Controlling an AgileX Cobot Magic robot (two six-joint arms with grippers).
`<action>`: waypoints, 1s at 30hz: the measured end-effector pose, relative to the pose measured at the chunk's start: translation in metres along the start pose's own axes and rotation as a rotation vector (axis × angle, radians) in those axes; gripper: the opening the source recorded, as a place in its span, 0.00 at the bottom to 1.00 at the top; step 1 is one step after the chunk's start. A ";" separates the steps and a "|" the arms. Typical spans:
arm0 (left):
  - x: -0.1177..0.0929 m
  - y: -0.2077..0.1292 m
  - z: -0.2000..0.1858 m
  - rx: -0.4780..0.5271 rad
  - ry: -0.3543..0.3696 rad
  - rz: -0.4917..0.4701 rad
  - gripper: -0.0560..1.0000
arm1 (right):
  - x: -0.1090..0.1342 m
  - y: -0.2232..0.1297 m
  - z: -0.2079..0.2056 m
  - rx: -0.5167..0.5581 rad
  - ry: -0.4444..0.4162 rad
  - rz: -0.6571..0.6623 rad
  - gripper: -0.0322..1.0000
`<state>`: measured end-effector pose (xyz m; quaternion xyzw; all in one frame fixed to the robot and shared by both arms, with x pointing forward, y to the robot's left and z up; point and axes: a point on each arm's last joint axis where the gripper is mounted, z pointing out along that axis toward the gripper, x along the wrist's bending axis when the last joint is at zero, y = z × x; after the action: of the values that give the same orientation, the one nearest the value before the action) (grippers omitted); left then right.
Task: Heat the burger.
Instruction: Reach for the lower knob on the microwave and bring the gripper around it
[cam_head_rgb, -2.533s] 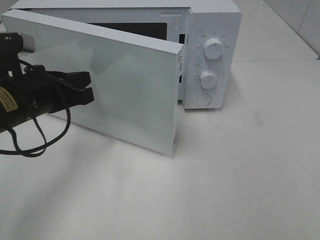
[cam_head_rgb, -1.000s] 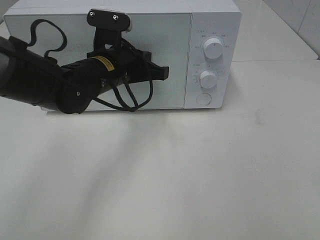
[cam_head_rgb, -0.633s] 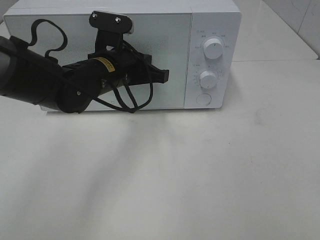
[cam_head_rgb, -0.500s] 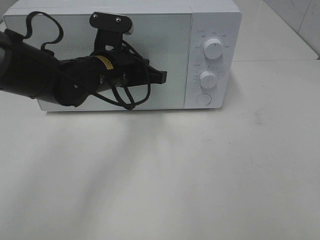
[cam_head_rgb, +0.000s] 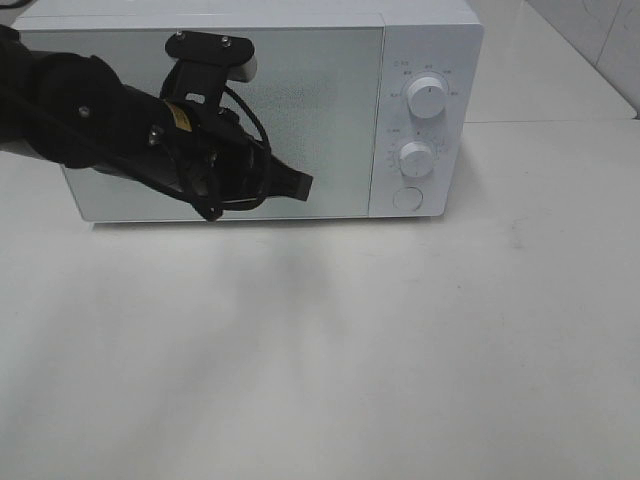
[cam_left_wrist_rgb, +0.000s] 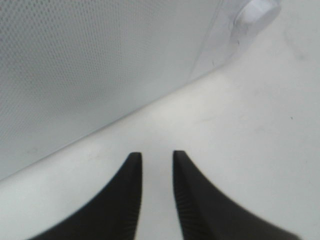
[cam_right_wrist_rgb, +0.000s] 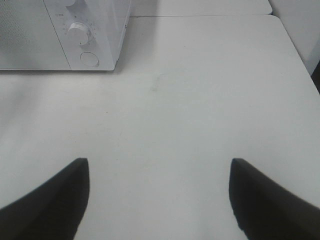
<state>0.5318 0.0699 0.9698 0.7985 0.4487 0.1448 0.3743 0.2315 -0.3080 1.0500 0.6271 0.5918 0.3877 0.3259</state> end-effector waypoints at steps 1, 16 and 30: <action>0.000 0.000 0.000 0.000 0.000 0.000 0.33 | 0.000 0.000 0.000 0.000 0.000 0.000 0.76; -0.007 -0.011 -0.058 0.329 -0.047 0.014 0.98 | 0.000 0.000 0.000 0.000 0.000 0.000 0.76; 0.076 -0.005 -0.143 0.364 0.130 -0.183 0.98 | 0.000 0.000 0.000 0.000 0.000 0.000 0.76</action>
<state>0.4903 0.2011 1.0554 0.7977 0.5614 0.0782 0.2058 0.2315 -0.3080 1.0500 0.6271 0.5918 0.3877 0.3259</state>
